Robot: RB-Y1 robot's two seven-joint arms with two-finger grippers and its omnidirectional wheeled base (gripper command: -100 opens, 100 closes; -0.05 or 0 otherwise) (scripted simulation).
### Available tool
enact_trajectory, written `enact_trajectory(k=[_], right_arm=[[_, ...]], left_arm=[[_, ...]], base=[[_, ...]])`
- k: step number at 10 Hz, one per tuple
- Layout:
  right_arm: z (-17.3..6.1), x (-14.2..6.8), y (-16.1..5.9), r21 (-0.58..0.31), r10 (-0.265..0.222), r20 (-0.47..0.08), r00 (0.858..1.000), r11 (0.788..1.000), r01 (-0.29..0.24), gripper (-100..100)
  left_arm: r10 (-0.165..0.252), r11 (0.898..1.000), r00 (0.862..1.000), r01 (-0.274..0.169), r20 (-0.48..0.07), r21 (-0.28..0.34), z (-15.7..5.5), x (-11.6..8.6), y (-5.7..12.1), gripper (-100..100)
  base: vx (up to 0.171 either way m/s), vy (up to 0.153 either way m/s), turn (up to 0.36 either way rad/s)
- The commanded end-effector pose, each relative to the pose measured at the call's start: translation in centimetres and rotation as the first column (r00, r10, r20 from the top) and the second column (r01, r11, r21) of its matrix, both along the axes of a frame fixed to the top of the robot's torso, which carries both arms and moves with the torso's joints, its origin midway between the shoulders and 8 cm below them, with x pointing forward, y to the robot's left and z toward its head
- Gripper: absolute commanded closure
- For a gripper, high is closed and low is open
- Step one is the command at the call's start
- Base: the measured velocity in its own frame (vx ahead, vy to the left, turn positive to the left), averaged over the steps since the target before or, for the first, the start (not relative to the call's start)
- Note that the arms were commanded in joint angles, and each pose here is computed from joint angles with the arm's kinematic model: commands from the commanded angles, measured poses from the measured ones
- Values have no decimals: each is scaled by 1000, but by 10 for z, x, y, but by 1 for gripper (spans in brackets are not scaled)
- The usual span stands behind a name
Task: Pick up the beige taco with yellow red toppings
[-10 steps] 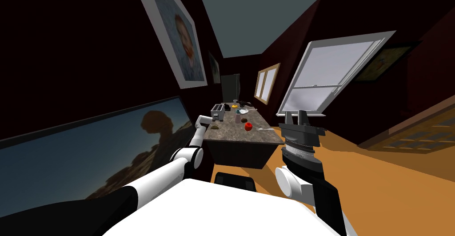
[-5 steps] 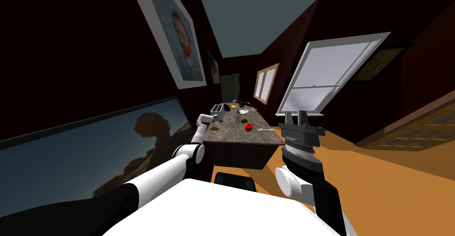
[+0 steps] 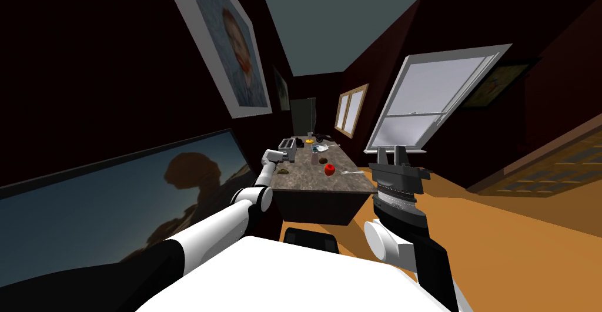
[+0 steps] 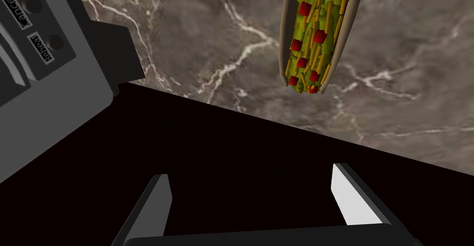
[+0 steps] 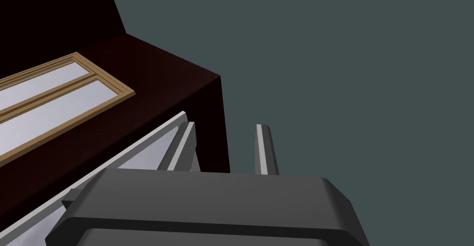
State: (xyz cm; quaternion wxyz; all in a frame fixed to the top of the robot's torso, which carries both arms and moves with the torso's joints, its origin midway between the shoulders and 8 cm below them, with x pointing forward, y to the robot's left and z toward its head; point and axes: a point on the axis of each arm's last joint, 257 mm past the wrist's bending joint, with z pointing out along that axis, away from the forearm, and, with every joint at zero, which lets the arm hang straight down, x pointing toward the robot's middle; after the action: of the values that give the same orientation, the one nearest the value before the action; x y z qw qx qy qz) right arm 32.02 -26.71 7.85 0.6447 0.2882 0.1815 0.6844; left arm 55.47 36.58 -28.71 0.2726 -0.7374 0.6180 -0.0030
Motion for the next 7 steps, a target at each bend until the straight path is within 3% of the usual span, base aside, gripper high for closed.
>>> enact_trajectory(k=[1,2,3,4,7], right_arm=[[0,0,0,0,0,0,1000,1000,0,0],[0,0,0,0,0,0,1000,1000,0,0],[0,0,0,0,0,0,1000,1000,0,0],[0,0,0,0,0,0,1000,1000,0,0],[0,0,0,0,0,0,1000,1000,0,0]], left_arm=[[7,1000,998,-9,-63,-28,-5,-8,-9,-100],[7,1000,998,-9,-69,-28,-7,-9,-10,-100],[7,999,993,-13,-122,-51,-13,-18,-19,-100],[7,999,993,-13,-122,-51,-13,-18,-19,-100],[-18,993,969,-11,-247,-115,-25,-39,-52,-100]], base=[[30,21,-28],[29,18,-21],[36,21,-24],[31,19,-16],[48,23,-27]])
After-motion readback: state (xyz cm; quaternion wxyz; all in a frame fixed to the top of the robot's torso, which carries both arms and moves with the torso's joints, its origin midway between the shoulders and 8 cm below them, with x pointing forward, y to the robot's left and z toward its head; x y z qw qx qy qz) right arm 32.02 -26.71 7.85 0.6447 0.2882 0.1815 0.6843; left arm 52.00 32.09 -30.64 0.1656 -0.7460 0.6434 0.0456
